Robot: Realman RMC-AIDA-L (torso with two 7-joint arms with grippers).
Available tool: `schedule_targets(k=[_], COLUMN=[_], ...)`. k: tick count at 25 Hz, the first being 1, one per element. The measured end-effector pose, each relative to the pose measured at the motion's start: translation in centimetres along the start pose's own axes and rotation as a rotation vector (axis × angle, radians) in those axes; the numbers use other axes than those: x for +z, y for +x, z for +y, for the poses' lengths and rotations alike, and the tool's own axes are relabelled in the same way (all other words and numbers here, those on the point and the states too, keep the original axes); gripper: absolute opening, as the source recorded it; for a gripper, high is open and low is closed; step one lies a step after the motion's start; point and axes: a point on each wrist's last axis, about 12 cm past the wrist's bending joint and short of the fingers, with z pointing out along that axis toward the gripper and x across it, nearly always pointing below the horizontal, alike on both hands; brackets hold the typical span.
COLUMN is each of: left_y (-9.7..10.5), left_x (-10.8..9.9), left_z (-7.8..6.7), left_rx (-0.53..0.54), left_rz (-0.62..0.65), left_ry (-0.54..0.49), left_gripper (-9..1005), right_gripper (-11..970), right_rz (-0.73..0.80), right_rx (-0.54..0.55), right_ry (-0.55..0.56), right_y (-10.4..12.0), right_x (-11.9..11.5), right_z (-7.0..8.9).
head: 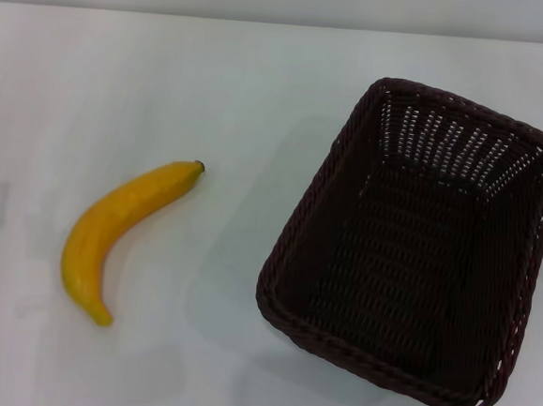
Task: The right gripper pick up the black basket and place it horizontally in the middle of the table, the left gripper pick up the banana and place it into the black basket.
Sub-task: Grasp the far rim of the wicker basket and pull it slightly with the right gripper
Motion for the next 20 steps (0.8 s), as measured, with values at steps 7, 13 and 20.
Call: schedule_targets(k=[7, 13, 20], left_y=[0.1, 0.4, 0.6], left_x=[0.2, 0.3, 0.5], left_z=[-0.2, -0.7, -0.9], left_rx=[-0.003, -0.001, 0.005], left_rz=[0.008, 0.029, 0.039], left_ry=[0.01, 0.033, 0.047], left_gripper=[889, 890, 889], right_gripper=[739, 739, 738], right_rz=[0.09, 0.248, 0.437], right_rx=[-0.025, -0.075, -0.139], right_ry=[-0.089, -0.19, -0.305], right_y=[-1.1, -3.5, -5.5], right_x=[1.9, 4.9, 8.5], right_z=[0.4, 0.9, 2.6])
